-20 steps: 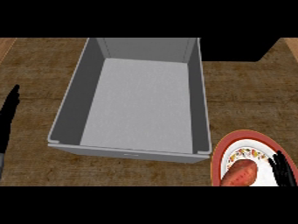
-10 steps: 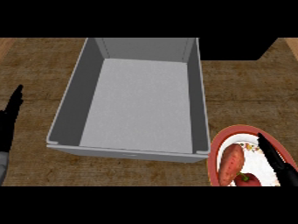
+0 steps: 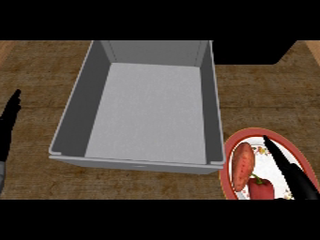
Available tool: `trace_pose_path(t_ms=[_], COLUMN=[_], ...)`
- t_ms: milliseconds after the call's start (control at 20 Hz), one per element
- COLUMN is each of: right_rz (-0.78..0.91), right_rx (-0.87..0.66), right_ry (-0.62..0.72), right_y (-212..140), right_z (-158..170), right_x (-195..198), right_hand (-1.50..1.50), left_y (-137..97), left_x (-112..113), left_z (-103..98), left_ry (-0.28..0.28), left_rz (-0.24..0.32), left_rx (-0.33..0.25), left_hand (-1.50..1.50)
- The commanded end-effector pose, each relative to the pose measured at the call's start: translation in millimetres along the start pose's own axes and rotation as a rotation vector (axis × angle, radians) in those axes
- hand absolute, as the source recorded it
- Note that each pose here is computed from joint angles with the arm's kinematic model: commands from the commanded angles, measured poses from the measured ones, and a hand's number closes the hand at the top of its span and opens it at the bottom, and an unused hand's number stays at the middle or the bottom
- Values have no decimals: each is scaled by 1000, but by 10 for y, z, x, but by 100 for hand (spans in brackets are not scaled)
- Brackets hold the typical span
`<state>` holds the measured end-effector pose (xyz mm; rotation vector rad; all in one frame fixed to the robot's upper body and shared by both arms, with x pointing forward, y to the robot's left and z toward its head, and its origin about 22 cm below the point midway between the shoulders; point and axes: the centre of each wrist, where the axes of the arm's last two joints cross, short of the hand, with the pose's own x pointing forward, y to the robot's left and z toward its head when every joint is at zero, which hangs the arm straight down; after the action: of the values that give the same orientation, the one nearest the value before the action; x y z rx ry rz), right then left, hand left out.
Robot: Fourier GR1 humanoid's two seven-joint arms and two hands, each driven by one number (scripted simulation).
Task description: Pick the sweet potato from the plate and place it in the cardboard box
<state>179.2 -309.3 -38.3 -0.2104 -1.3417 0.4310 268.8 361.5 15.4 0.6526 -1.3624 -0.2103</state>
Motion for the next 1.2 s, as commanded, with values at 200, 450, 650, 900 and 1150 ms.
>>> trace_pose_path(t_ms=[200, 450, 650, 900, 1150], right_rz=[-12, -30, -55, 17, 29], right_rx=[15, 24, 9, 59, 86], right_ry=[-18, -106, -139, -63, 26], right_y=[32, -68, 145, 131, 379], right_z=[-68, -78, -120, -50, -190], right_x=[-132, 195, 353, 569, 411], right_hand=[-150, -150, -150, -150, -150], left_y=[3, -25, 155, 143, 13], left_x=[-139, -137, -91, -2, 31], left_z=[97, 238, 96, 87, -27], left_ry=[18, 1, -5, -5, -13], left_rz=[3, -10, 11, 15, 10], left_rx=[11, 14, -13, 4, -12], left_hand=[0, 0, 0, 0, 0])
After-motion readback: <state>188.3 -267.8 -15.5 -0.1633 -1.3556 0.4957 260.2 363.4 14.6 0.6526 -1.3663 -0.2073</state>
